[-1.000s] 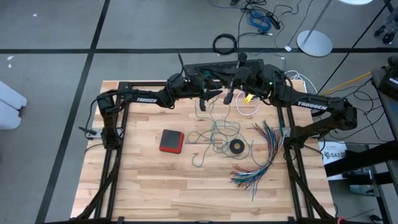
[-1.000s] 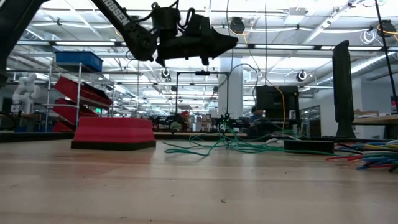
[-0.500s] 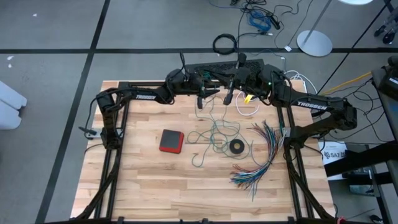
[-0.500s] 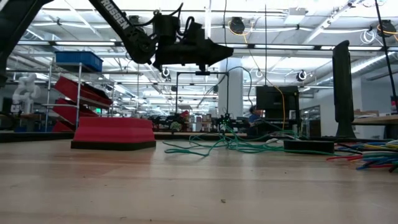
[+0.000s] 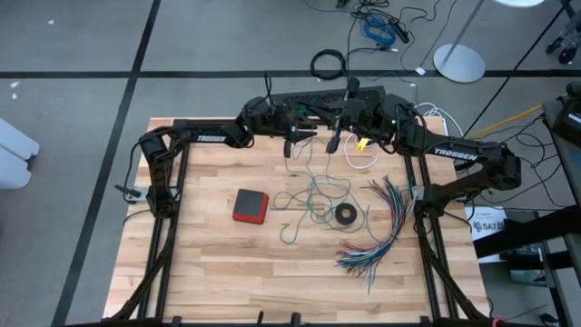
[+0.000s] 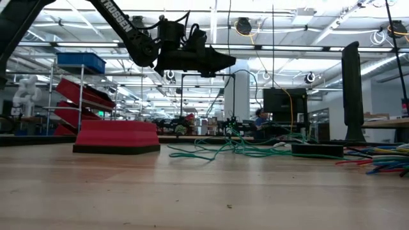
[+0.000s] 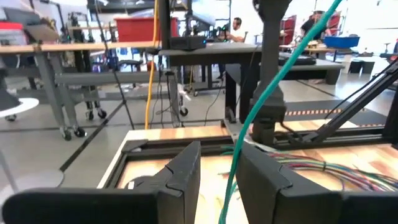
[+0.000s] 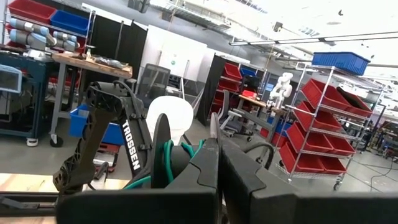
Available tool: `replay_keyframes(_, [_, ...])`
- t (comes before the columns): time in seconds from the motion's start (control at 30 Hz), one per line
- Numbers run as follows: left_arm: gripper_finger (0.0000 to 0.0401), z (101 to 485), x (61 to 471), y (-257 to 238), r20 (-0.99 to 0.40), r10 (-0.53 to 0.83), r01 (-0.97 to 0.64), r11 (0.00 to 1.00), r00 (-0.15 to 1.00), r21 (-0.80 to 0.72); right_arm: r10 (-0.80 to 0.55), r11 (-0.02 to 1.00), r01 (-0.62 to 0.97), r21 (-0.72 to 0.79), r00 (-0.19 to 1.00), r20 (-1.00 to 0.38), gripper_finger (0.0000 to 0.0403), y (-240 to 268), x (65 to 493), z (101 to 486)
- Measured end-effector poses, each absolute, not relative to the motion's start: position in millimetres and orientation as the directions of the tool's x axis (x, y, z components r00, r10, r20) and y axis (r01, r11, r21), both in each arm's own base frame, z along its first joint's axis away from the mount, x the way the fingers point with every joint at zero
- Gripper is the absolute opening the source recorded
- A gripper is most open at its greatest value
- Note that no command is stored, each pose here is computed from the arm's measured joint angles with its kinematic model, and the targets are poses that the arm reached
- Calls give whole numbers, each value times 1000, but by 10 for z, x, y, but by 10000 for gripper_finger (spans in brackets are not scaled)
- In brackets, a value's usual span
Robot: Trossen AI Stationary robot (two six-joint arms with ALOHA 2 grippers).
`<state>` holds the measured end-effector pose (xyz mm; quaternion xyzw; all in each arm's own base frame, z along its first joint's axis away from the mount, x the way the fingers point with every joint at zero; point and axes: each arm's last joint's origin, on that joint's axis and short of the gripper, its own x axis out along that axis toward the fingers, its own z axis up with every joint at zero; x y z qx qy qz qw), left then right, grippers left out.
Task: Coiling cords
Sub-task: Coil the green wire cable on the spool
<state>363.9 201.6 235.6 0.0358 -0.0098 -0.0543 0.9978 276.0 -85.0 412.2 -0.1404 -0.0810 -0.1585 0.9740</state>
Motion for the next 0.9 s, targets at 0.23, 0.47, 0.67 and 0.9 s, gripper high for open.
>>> replay_keyframes(0.23, [11,2292,3605,2069,-40,-104,107,991,994,82,-289,914,320,-250,945,153,0,-852,2768,4074])
replay_keyframes(0.47, [4,2218,3549,2158,-106,-63,67,997,992,37,-296,927,282,-248,955,-21,0,-864,2776,3906])
replay_keyframes(0.67, [2,2193,3465,2260,-146,-29,29,1000,989,1,-295,939,247,-241,937,-189,0,-860,2759,3742])
replay_keyframes(0.9, [1,2154,3410,2295,-201,-29,22,999,979,-37,-377,917,289,-274,852,-362,0,-866,2677,3588])
